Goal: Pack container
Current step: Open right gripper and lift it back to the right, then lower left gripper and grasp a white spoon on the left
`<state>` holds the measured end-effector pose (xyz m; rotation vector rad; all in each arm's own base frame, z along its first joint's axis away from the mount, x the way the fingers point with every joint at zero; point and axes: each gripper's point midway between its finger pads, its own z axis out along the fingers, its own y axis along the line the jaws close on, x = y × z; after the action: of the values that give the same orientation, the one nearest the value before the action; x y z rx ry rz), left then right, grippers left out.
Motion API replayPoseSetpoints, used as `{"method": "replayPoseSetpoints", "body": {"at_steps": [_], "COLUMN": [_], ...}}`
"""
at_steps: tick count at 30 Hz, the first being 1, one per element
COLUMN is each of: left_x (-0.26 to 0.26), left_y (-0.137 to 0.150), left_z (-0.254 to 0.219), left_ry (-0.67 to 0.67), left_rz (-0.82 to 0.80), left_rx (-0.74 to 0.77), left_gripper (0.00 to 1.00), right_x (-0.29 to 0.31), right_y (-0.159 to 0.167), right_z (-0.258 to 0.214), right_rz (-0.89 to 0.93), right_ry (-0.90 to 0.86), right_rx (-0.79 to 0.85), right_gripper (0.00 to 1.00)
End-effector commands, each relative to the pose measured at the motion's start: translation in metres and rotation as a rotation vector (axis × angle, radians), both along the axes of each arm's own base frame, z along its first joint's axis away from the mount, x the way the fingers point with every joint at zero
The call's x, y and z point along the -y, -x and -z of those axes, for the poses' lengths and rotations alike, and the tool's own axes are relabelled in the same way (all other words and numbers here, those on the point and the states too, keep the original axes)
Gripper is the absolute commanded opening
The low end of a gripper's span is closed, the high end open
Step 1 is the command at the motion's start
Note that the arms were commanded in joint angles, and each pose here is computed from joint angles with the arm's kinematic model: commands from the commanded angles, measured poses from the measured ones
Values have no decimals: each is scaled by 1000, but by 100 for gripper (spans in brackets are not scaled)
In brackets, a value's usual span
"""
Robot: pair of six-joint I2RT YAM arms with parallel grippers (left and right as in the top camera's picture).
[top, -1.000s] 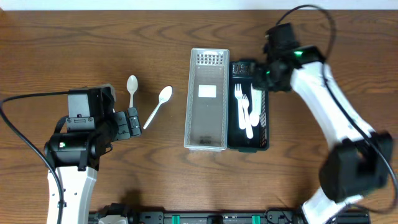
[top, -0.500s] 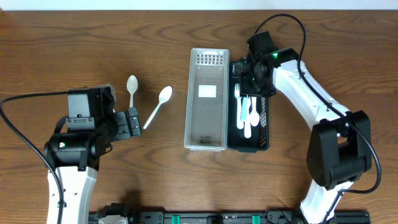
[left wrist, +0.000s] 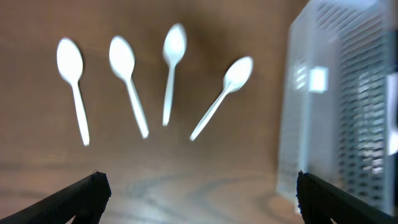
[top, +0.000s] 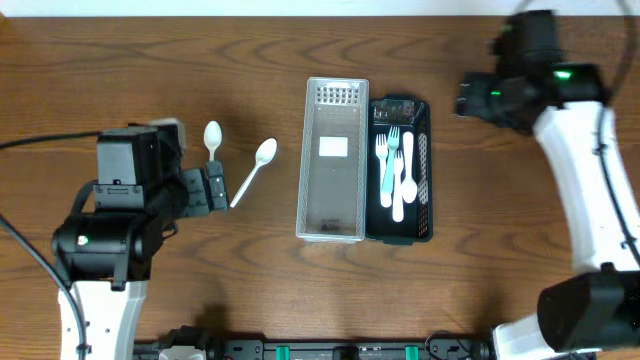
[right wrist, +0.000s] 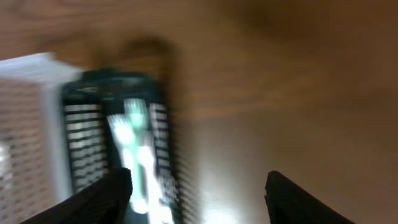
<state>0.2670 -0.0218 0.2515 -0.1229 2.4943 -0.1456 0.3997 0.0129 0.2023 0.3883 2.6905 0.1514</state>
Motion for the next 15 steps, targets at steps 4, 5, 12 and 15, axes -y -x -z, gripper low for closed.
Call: {"method": "replayPoseSetpoints", "body": {"at_steps": [4, 5, 12, 15], "left_x": [12, 15, 22, 26], "left_y": [-25, -29, -70, -89], "left_z": [-11, -8, 21, 40], "left_ry": [-27, -38, -64, -62], "left_rz": [60, 79, 123, 132], "left_rx": [-15, -26, -66, -91], "left_gripper": [98, 98, 98, 98], "right_x": [54, 61, 81, 81], "right_y": [28, 32, 42, 41], "right_z": [49, 53, 61, 61], "right_rz": [142, 161, 160, 159], "right_ry": [39, 52, 117, 114], "right_rx": [-176, -191, -225, -220], "right_gripper": [72, 72, 75, 76]}}
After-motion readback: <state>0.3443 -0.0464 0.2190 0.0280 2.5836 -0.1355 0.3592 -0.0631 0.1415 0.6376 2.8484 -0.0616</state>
